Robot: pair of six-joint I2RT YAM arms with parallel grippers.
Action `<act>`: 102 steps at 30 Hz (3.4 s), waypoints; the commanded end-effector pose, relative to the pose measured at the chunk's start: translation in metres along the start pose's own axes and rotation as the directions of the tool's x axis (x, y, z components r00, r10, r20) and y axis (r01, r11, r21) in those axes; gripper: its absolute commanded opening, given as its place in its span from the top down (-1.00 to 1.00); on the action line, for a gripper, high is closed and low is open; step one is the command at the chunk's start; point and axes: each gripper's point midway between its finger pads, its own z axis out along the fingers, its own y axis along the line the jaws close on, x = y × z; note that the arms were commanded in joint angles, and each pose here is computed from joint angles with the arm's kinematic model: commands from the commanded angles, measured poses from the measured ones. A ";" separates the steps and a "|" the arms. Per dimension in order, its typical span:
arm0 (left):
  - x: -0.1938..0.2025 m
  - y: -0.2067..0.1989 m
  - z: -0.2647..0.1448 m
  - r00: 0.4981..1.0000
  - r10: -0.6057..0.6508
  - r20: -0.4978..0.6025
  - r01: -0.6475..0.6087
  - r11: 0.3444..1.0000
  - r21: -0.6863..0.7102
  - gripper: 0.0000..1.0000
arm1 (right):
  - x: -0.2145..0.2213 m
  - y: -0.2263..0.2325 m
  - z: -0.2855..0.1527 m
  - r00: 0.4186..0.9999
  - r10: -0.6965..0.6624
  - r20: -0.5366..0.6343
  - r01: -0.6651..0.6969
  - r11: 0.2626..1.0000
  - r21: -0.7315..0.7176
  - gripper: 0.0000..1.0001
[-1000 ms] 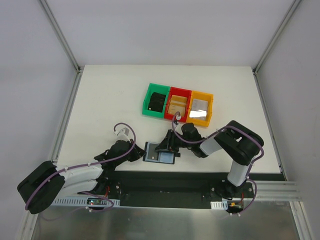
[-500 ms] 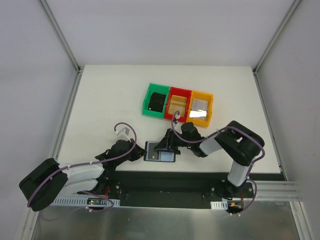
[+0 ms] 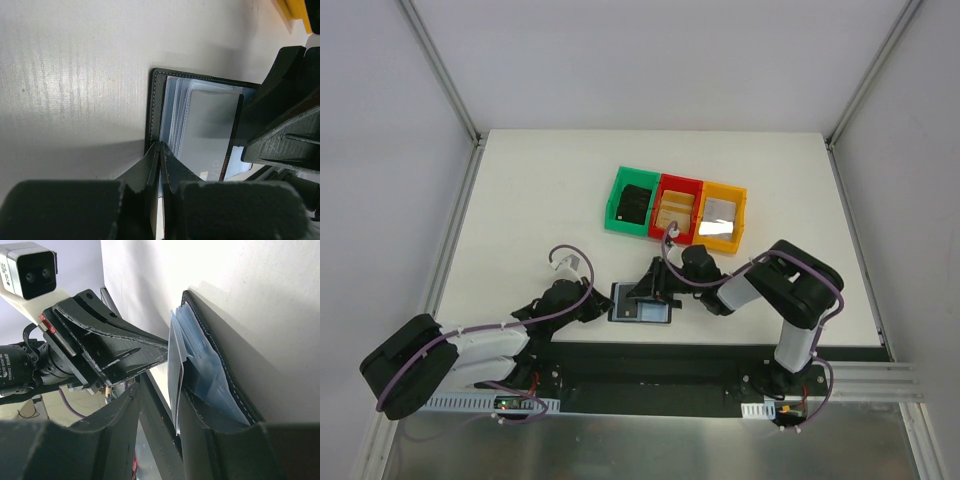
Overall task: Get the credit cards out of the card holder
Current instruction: Remove the credit card from the card holder.
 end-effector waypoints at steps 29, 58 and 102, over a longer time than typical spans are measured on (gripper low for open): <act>0.020 0.051 -0.010 0.998 -0.037 -0.042 0.028 0.982 -0.187 1.00 | 0.002 0.006 -0.010 1.000 -0.018 -0.008 0.017 0.999 -0.049 0.47; 0.019 0.057 -0.011 0.999 -0.045 -0.029 0.038 0.978 -0.206 1.00 | -0.004 0.008 -0.020 1.000 -0.022 0.016 0.023 0.998 -0.058 0.82; -0.007 0.027 -0.019 0.997 0.028 0.066 -0.022 0.996 -0.084 0.21 | -0.004 -0.005 -0.048 0.998 -0.062 0.017 0.062 0.998 0.014 0.99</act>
